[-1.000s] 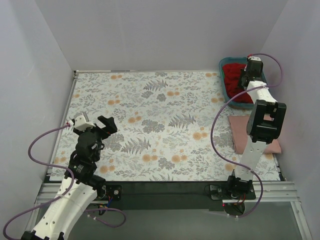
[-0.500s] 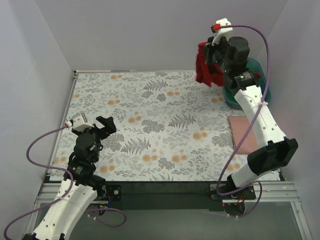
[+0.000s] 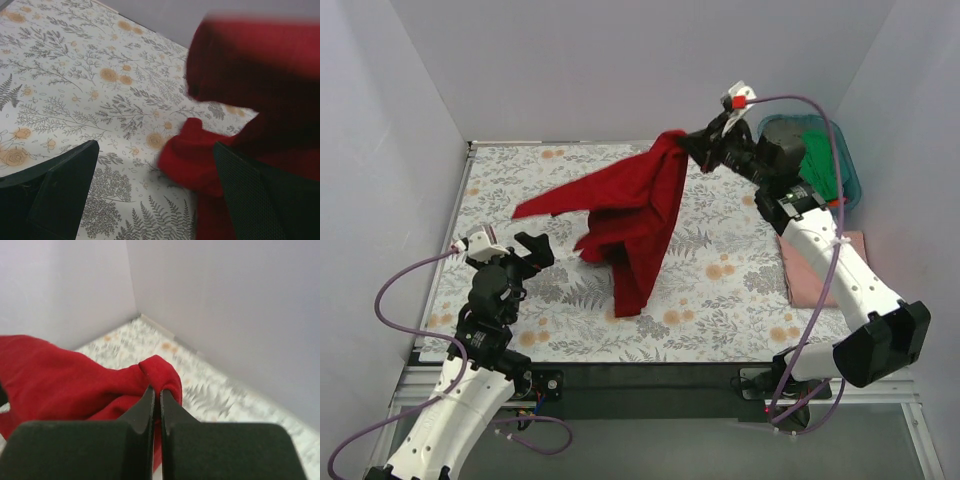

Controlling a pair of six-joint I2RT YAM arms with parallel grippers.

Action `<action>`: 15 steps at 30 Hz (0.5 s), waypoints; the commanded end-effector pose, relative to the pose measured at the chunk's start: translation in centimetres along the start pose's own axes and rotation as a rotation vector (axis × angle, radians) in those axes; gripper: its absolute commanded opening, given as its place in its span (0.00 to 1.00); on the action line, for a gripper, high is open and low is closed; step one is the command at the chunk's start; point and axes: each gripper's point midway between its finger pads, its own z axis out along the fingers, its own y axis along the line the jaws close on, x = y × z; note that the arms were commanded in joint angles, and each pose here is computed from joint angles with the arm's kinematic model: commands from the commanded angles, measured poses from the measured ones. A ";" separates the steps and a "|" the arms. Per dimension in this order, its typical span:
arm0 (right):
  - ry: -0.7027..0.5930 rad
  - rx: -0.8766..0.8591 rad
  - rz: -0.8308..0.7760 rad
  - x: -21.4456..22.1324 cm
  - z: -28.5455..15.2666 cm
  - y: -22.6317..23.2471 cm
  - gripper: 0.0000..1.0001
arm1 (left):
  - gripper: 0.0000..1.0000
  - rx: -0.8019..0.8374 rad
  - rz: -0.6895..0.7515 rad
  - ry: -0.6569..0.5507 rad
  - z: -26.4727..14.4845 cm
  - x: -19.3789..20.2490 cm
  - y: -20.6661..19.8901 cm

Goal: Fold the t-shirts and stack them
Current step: Move the tshirt to the center of the board

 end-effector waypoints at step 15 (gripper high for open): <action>0.104 0.214 0.051 4.6 -3.2 -2.6 0.01 | 0.98 0.014 0.052 0.110 1.1 1.9 -0.8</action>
